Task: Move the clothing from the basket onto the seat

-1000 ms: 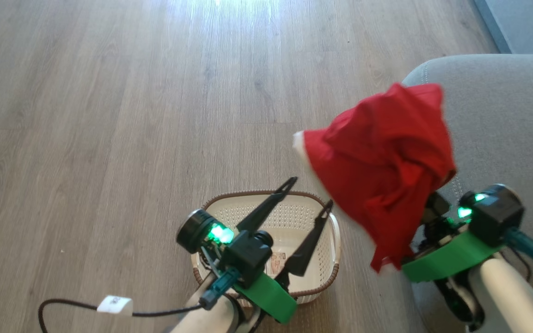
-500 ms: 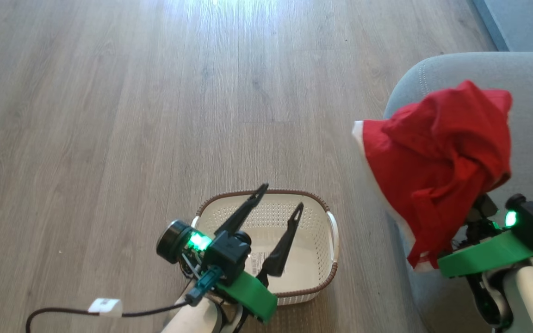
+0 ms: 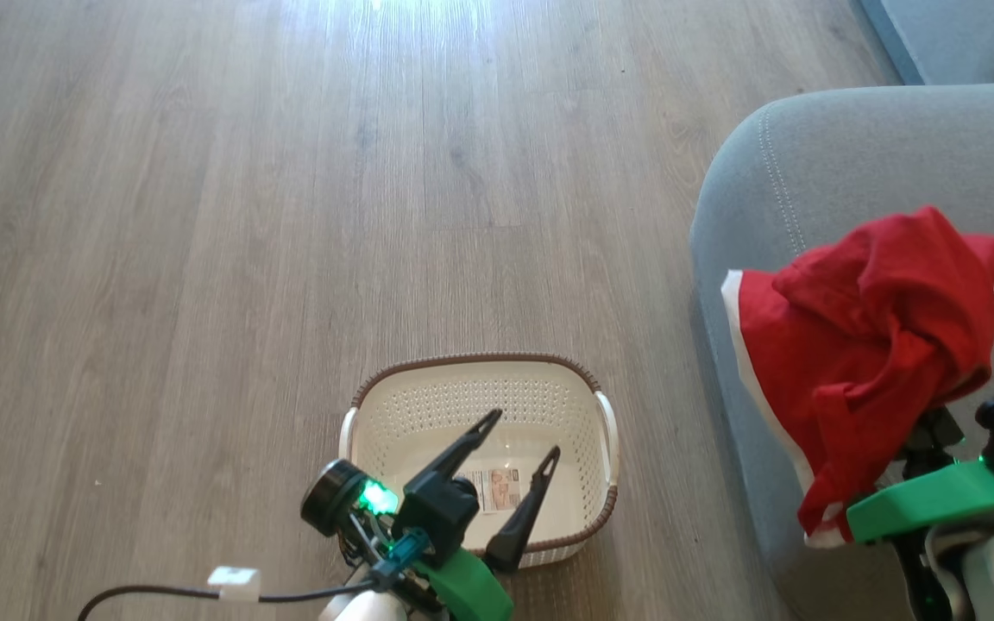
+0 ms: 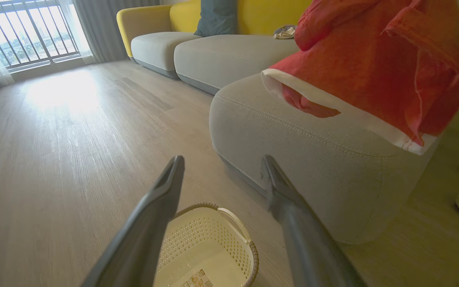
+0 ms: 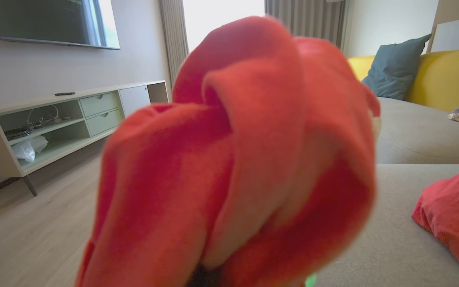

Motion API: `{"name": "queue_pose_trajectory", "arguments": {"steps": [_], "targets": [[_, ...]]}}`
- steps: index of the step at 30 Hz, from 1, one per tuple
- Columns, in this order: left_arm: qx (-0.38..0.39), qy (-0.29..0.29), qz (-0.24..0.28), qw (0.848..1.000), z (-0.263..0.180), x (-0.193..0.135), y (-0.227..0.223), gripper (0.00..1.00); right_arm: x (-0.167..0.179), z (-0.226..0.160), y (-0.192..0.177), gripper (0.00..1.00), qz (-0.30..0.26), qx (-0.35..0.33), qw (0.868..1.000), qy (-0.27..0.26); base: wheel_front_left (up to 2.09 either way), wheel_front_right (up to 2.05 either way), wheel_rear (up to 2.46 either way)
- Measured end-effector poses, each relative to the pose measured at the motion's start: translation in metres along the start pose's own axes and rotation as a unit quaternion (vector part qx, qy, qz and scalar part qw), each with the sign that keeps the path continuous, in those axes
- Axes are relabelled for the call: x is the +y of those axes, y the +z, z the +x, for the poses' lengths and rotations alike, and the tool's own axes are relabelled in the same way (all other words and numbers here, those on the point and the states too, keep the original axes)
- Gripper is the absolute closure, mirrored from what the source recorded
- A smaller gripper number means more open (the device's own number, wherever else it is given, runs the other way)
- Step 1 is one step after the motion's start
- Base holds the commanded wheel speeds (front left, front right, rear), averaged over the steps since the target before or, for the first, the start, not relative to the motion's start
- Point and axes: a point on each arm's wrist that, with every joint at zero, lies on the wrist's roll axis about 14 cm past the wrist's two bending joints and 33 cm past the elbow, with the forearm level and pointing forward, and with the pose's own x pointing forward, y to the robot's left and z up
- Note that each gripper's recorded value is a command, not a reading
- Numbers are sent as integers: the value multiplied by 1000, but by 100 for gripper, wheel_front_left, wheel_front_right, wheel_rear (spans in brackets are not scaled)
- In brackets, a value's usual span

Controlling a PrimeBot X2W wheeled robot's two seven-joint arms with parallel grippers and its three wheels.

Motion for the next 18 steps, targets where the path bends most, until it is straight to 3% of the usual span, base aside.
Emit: {"name": "queue_pose_trajectory", "arguments": {"steps": [18], "targets": [[39, -30, -10, 999, -6, -18, -25, 0, -16, -12, -19, 100, 9, 28, 999, -35, 0, 0, 0]]}}
